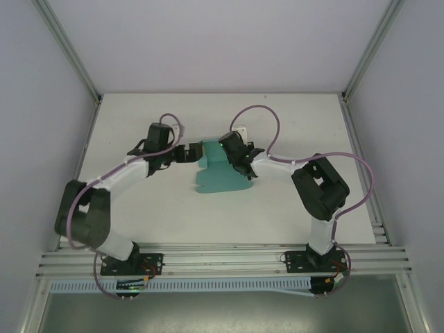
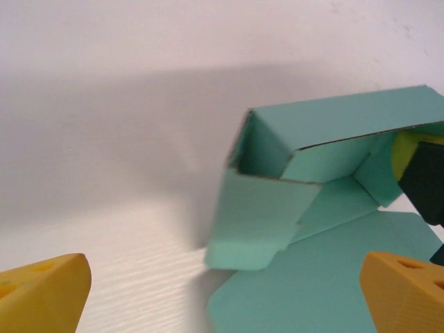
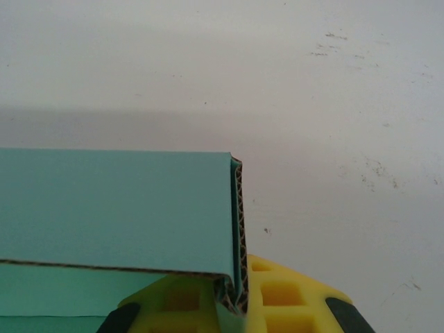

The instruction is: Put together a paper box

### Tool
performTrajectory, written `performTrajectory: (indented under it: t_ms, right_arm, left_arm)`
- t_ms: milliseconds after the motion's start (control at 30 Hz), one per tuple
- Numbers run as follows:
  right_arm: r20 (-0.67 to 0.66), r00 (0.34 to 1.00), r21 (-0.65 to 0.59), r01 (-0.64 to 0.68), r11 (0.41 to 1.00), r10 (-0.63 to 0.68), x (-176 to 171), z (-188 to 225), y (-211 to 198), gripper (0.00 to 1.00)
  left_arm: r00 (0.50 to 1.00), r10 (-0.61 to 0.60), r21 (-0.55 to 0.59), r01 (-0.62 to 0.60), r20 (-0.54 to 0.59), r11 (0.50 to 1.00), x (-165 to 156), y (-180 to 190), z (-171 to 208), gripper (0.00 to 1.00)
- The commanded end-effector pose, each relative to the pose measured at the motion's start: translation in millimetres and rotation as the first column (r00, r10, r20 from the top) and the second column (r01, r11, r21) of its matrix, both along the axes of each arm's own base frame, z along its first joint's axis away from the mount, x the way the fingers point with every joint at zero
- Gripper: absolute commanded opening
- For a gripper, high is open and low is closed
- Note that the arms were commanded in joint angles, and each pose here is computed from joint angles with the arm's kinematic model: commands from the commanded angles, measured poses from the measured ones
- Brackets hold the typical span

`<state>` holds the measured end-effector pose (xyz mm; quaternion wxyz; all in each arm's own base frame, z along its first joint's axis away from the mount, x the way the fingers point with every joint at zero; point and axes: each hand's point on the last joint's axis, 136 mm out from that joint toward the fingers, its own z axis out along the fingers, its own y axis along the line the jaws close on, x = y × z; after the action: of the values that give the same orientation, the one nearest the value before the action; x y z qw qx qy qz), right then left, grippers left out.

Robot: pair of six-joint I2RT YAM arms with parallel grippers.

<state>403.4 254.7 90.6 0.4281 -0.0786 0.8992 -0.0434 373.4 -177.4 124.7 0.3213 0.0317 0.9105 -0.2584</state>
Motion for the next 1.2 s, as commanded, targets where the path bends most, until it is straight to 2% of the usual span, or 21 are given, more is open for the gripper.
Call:
performTrajectory:
  t_ms: [0,67,167,267,333,467,567,633,833,900,1000,1100,1167]
  right_arm:
    - [-0.039,0.999,-0.029,-0.010,1.000,0.009,-5,-15,-2,0.00]
    - [-0.046,0.999,-0.028,-0.013,1.000,0.012,-5,-17,-1,0.00]
    - [-0.051,0.999,-0.027,-0.017,1.000,0.016,-5,-17,1,0.00]
    - [-0.053,0.999,-0.026,-0.014,1.000,0.013,-5,-16,0,0.00]
    - [-0.050,0.999,-0.021,-0.014,1.000,0.013,-5,-15,1,0.00]
    - [-0.054,0.998,-0.024,-0.014,1.000,0.013,-4,-15,1,0.00]
    - [-0.060,0.998,-0.018,-0.019,1.000,0.017,-3,-16,4,0.00]
    - [-0.060,0.998,-0.009,-0.026,1.000,0.026,-3,-16,7,0.00]
    - [-0.057,0.998,-0.015,-0.036,0.999,0.035,-3,-14,8,0.00]
    - [-0.053,0.998,-0.015,-0.046,0.999,0.045,-4,-13,12,0.00]
    - [-0.043,0.998,-0.022,-0.049,0.999,0.048,-5,-10,14,0.00]
    - [-0.038,0.998,-0.041,-0.044,0.998,0.043,-6,-9,13,0.00]
    - [-0.034,0.998,-0.044,-0.047,0.998,0.046,-6,-8,13,0.00]
  left_arm:
    - [0.996,0.088,0.049,-0.087,-0.017,0.995,-13,28,-9,0.98]
    - [0.990,0.127,0.068,-0.123,-0.055,0.990,-14,42,-27,0.94]
    - [0.998,-0.033,-0.056,0.030,-0.056,0.998,-11,12,-34,0.76]
    - [0.980,-0.197,-0.203,0.195,0.008,0.960,-3,-23,-27,0.62]
    - [0.967,-0.253,-0.246,0.255,0.041,0.935,4,-35,-25,0.57]
    - [0.944,-0.322,-0.288,0.329,0.072,0.900,9,-48,-29,0.56]
    - [0.944,-0.324,-0.289,0.328,0.063,0.899,14,-50,-36,0.52]
    - [0.945,-0.323,-0.281,0.325,0.054,0.903,17,-51,-42,0.46]
    - [0.949,-0.315,-0.248,0.312,0.029,0.917,29,-55,-52,0.38]
    - [0.960,-0.280,-0.186,0.275,0.000,0.943,36,-54,-60,0.33]
    - [0.973,-0.227,-0.049,0.224,-0.052,0.973,42,-51,-76,0.30]
    - [0.982,-0.165,0.080,0.173,-0.094,0.982,49,-46,-89,0.29]
    - [0.980,-0.155,0.106,0.168,-0.122,0.980,49,-45,-97,0.25]
